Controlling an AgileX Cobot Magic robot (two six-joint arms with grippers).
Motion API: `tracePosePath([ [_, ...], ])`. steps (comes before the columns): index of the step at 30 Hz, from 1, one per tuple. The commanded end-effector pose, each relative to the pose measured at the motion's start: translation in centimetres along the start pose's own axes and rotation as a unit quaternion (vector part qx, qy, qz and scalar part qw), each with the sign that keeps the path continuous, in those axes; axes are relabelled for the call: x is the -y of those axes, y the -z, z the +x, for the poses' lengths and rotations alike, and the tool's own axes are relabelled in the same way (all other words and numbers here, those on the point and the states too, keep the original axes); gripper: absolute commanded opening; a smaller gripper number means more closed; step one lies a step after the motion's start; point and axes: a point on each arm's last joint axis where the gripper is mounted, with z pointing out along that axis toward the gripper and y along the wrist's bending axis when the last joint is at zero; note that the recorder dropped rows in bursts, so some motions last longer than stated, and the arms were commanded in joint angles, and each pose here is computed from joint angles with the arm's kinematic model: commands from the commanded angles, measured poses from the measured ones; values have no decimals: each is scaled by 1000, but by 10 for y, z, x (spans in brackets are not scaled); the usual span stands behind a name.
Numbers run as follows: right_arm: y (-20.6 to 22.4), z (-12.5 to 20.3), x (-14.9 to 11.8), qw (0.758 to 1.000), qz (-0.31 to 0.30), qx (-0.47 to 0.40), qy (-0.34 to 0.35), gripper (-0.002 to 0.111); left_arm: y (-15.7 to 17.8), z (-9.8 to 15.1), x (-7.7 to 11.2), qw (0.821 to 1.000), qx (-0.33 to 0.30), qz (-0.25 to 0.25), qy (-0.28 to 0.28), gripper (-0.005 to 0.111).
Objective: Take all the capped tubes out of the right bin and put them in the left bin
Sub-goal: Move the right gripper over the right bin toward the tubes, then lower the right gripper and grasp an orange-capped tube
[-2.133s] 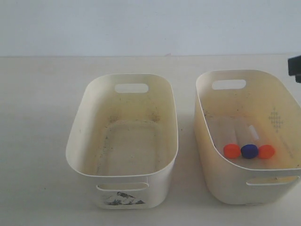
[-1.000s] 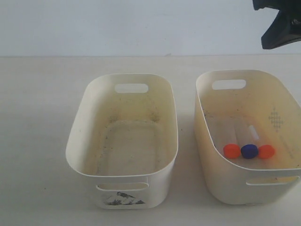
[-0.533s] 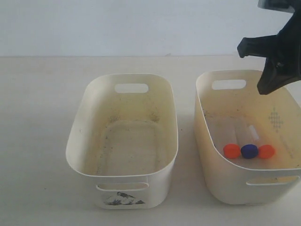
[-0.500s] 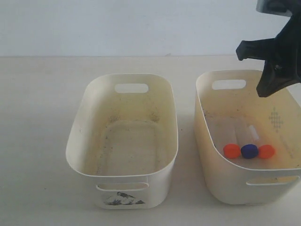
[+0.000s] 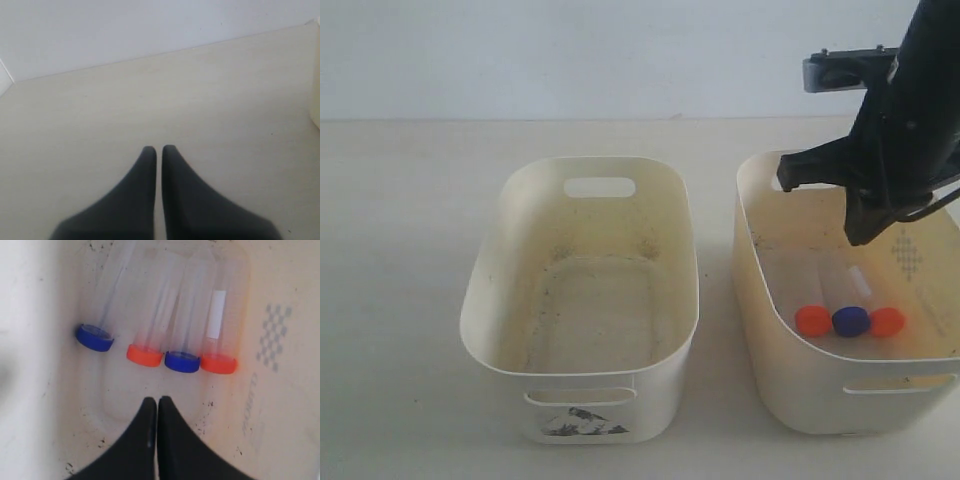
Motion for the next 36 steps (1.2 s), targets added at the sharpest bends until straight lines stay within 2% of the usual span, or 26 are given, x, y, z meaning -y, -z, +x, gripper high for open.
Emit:
tracePosePath([
  [1, 1, -4, 1, 1000, 10, 19, -4, 0, 0, -2, 0, 1000, 4, 1, 6, 4],
  [5, -2, -5, 0, 1000, 9, 20, -11, 0, 0, -2, 0, 1000, 4, 1, 6, 4],
  [11, -33, -12, -1, 999, 17, -28, -12, 0, 0, -2, 0, 1000, 4, 1, 6, 4],
  [18, -58, -19, -3, 999, 19, -44, -12, 0, 0, -2, 0, 1000, 4, 1, 6, 4],
  [36, -96, -22, -7, 996, 12, -84, -17, 0, 0, -2, 0, 1000, 4, 1, 6, 4],
])
